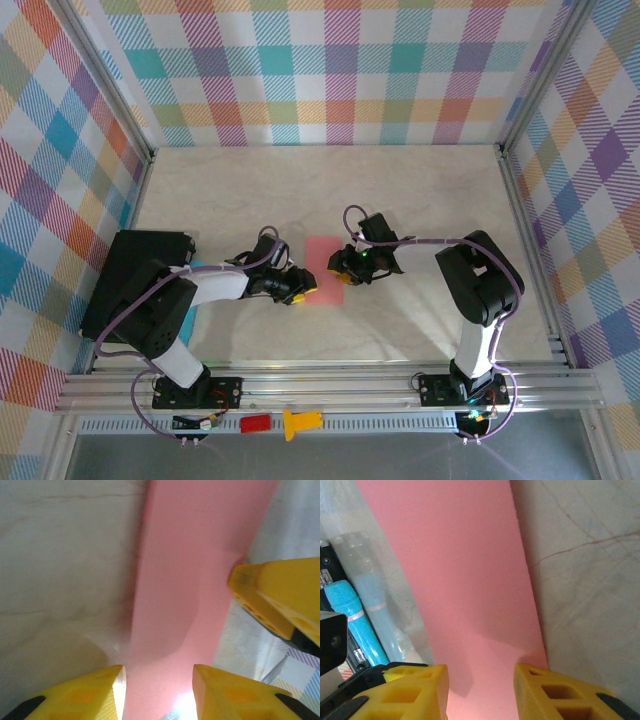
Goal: Fold a paper plane with a square sheet of paper (pick it up from the middle)
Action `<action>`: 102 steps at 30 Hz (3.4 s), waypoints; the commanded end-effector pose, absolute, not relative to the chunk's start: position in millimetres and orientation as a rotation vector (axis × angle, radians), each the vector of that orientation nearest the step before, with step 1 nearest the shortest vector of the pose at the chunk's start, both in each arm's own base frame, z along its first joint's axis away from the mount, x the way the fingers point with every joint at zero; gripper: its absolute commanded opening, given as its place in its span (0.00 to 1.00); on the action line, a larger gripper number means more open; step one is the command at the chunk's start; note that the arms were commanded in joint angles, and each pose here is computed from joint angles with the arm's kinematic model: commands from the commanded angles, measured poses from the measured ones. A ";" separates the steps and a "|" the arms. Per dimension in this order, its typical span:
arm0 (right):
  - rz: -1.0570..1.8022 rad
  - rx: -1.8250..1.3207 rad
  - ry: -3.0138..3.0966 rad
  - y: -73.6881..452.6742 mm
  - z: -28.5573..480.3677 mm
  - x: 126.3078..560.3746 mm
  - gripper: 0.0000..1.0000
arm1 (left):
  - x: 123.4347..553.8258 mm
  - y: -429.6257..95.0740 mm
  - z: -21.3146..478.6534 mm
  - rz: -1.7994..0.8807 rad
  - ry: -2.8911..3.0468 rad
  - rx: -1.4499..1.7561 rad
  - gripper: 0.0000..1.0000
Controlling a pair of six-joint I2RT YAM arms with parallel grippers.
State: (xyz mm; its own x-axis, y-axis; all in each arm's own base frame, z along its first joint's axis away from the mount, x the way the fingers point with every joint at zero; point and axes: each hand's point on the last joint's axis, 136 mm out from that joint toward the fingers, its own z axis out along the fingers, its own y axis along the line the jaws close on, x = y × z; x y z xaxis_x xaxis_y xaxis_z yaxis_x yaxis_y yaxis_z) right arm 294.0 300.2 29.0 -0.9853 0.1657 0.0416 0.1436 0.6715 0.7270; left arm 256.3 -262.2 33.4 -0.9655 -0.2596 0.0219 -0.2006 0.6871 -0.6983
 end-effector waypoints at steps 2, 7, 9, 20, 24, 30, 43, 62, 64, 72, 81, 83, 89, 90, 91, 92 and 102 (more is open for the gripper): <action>1.153 0.348 2.955 287.4 -3.1 276.5 0.39 | 266.6 -283.3 56.1 -1.306 2.723 -0.301 0.39; 1.145 0.345 2.946 285.5 -1.5 276.5 0.39 | 274.9 -277.7 57.5 -1.313 2.699 -0.321 0.39; 1.148 0.340 2.944 285.6 -1.8 277.1 0.39 | 277.7 -274.3 54.5 -1.309 2.698 -0.335 0.39; 1.201 0.271 2.900 290.3 6.1 280.3 0.41 | 294.1 -264.5 45.7 -1.301 2.696 -0.403 0.25; 1.207 0.234 2.877 291.6 10.1 283.1 0.42 | 299.3 -256.0 44.6 -1.272 2.687 -0.419 0.21; 1.209 0.198 2.861 292.7 13.4 285.5 0.42 | 307.3 -262.5 46.3 -1.336 2.663 -0.407 0.18; 1.167 -0.072 2.615 291.9 69.9 305.7 0.63 | 312.2 -261.9 51.9 -1.363 2.646 -0.464 0.00; 0.649 -0.849 2.140 278.2 112.7 285.4 0.81 | 310.8 -263.1 55.9 -1.369 2.665 -0.780 0.00; 0.635 -0.916 2.118 285.5 109.3 279.6 0.81 | 310.7 -263.0 56.2 -1.366 2.668 -0.781 0.00; 0.606 -1.200 2.027 325.5 87.9 248.9 0.77 | 311.7 -263.9 57.4 -1.363 2.669 -0.777 0.00; 0.516 -1.256 2.011 335.8 67.4 251.0 0.67 | 310.2 -264.8 54.5 -1.361 2.680 -0.779 0.00; 0.469 -1.237 2.012 332.9 65.9 257.4 0.60 | 310.0 -265.1 55.0 -1.364 2.680 -0.776 0.00; 0.446 -1.228 1.973 327.4 73.6 257.8 0.48 | 310.2 -265.8 55.1 -1.364 2.685 -0.772 0.00; 0.452 -1.225 1.968 327.6 75.6 256.8 0.46 | 310.2 -265.9 55.1 -1.364 2.686 -0.773 0.00; 0.454 -1.222 1.969 326.7 75.7 256.5 0.46 | 310.8 -265.7 55.8 -1.362 2.683 -0.771 0.00; 0.459 -1.222 1.969 327.3 76.0 255.7 0.45 | 310.0 -266.0 55.6 -1.362 2.686 -0.769 0.00; 0.512 -1.189 2.002 331.0 76.7 253.6 0.42 | 309.1 -265.1 53.7 -1.355 2.691 -0.770 0.00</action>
State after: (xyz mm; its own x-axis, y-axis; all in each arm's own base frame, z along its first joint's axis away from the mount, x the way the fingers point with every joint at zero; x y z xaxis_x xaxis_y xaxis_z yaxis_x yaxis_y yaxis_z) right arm 254.2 324.2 62.8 -0.3057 -0.6125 -0.7290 -0.8688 0.4926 -0.0496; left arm 312.0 -262.0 50.8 -0.8772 -0.4479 0.1729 -0.4036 0.4931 -0.7707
